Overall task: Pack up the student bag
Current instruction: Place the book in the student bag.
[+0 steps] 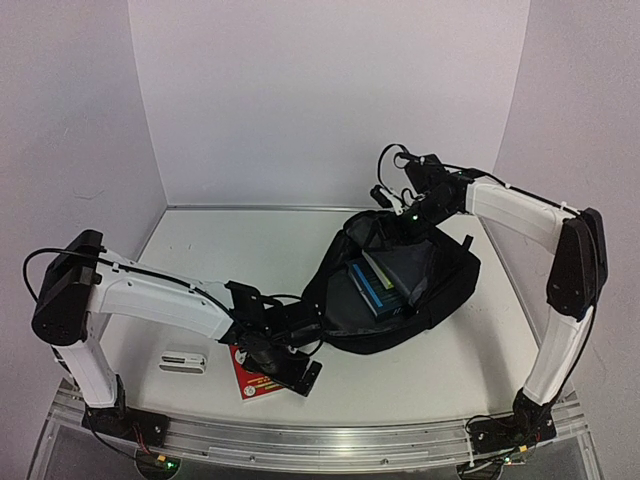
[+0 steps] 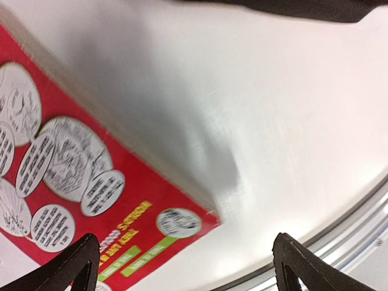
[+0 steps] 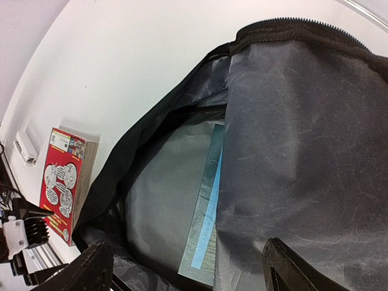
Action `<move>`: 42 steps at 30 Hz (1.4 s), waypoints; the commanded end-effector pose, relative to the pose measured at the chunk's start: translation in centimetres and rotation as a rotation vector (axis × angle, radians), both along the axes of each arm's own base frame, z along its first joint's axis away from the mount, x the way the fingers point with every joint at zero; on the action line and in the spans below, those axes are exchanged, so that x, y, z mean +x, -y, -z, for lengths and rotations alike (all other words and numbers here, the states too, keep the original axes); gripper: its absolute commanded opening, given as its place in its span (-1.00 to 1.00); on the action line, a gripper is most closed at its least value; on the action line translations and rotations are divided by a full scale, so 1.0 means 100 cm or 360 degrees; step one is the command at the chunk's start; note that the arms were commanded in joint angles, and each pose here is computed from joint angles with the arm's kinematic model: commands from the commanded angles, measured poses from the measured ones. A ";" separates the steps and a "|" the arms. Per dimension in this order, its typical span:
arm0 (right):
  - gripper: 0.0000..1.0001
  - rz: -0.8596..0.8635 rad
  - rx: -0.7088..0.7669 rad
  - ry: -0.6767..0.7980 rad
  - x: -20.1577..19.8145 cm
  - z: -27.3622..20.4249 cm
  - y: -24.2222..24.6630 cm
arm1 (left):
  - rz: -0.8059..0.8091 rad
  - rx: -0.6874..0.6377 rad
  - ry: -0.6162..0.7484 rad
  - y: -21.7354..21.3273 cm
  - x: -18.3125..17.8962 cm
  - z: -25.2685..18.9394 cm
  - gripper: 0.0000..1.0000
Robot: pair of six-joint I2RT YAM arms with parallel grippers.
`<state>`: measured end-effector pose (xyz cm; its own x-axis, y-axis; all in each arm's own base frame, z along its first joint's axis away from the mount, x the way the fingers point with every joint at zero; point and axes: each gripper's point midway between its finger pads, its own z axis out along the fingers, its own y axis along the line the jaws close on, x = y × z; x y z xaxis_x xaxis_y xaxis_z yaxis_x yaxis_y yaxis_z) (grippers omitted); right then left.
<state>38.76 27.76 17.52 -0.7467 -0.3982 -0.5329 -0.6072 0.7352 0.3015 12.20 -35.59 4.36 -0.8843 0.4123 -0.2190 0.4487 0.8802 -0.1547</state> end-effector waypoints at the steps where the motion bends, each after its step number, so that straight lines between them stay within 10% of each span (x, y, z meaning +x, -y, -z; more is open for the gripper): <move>1: 0.71 -0.0039 0.0078 0.0054 -0.010 -0.026 -0.004 | -0.0015 0.0125 -0.0020 -0.028 -0.008 0.003 0.99; 18: 0.71 -0.0182 0.0368 0.0113 -0.030 -0.086 -0.027 | -0.0292 0.0267 0.0221 -0.056 0.078 0.015 0.99; 33: 0.58 -0.0244 0.0347 0.0099 -0.044 -0.078 -0.060 | -0.0742 -0.0561 0.0324 -0.082 0.256 -0.033 0.95; 42: 0.48 -0.0449 0.0310 -0.0145 -0.114 -0.020 -0.128 | -0.0866 -0.0620 0.0370 -0.127 0.245 -0.074 0.97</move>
